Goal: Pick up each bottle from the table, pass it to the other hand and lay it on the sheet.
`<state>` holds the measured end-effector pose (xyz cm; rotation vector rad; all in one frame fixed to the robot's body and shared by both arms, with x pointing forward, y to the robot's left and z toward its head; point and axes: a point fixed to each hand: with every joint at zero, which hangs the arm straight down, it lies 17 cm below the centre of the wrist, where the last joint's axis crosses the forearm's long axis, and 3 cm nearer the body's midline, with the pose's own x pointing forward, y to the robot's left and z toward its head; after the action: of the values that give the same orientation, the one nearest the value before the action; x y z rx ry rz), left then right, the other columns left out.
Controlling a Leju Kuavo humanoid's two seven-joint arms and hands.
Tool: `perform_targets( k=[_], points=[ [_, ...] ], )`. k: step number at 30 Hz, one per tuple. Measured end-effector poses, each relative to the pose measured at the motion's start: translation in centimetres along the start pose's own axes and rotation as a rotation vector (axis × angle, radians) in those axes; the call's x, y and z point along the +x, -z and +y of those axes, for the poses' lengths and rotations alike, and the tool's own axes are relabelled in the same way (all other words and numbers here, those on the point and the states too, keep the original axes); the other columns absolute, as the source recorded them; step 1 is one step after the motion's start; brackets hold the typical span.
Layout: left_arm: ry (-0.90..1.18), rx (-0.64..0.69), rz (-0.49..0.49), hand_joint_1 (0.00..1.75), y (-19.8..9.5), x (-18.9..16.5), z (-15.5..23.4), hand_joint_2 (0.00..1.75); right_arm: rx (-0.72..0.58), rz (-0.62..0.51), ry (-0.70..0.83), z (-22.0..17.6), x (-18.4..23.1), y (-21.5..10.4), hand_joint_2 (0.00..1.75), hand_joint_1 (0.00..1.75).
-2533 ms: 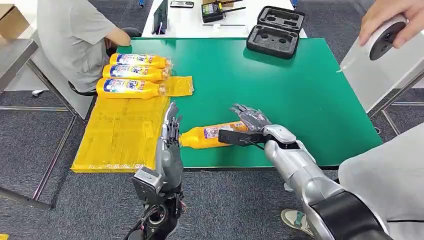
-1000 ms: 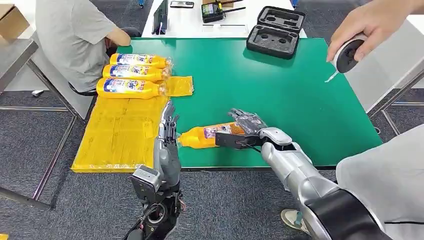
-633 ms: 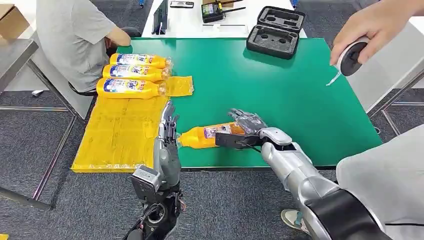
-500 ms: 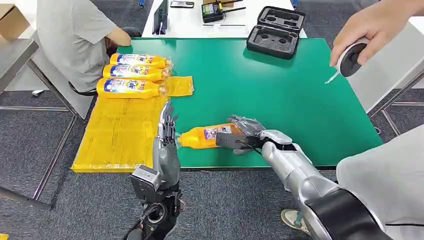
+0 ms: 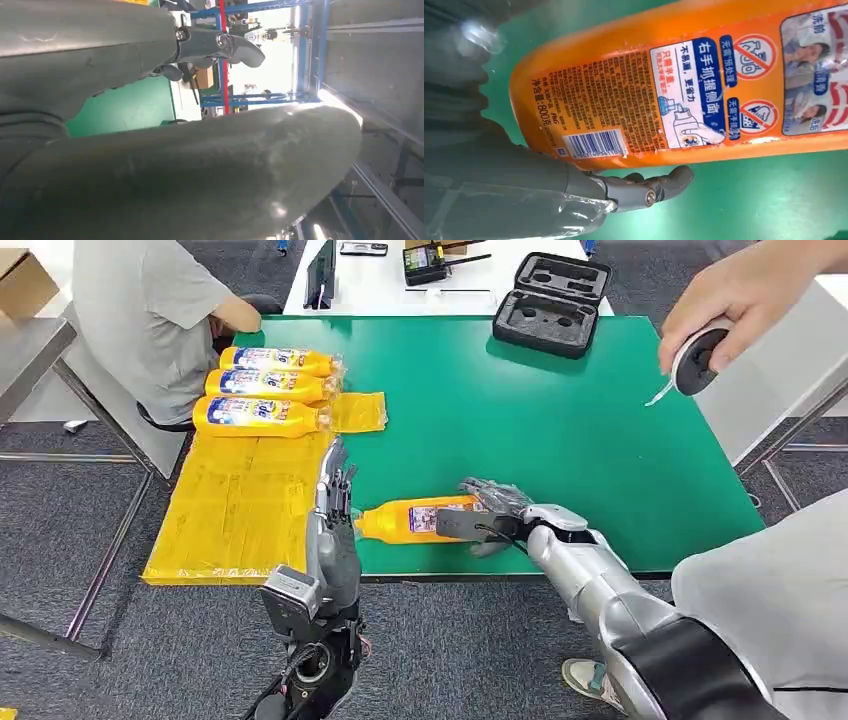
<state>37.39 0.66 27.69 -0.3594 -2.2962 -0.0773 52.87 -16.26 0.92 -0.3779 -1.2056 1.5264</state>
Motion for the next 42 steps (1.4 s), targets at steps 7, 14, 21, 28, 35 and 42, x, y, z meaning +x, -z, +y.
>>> perform_targets(
  k=[7,14,21,28,35,42],
  points=[
    [-0.001,-0.002,-0.001,0.00,0.0,0.0,0.0,0.00,0.013,0.004,0.002,0.2,-0.1,0.0,1.75,1.17],
    [-0.002,-0.004,-0.001,0.00,0.0,0.0,-0.1,0.00,0.025,0.008,0.006,0.3,-0.3,-0.1,1.75,1.17],
    [-0.001,-0.004,-0.001,0.00,0.1,0.0,-0.1,0.00,0.029,-0.014,0.015,0.4,0.0,-0.2,1.75,1.75],
    [0.012,0.009,-0.001,0.00,0.1,-0.1,0.2,0.00,-0.026,-0.077,0.087,-0.1,1.1,-0.2,1.75,1.75],
    [0.047,0.076,-0.018,0.00,0.7,0.5,1.8,0.00,-0.147,-0.125,0.214,-1.5,1.6,-0.4,1.75,1.75],
    [0.057,0.112,-0.022,0.00,0.9,0.7,2.7,0.00,-0.215,-0.152,0.257,-2.5,1.8,-0.7,1.75,1.75]
  ],
)
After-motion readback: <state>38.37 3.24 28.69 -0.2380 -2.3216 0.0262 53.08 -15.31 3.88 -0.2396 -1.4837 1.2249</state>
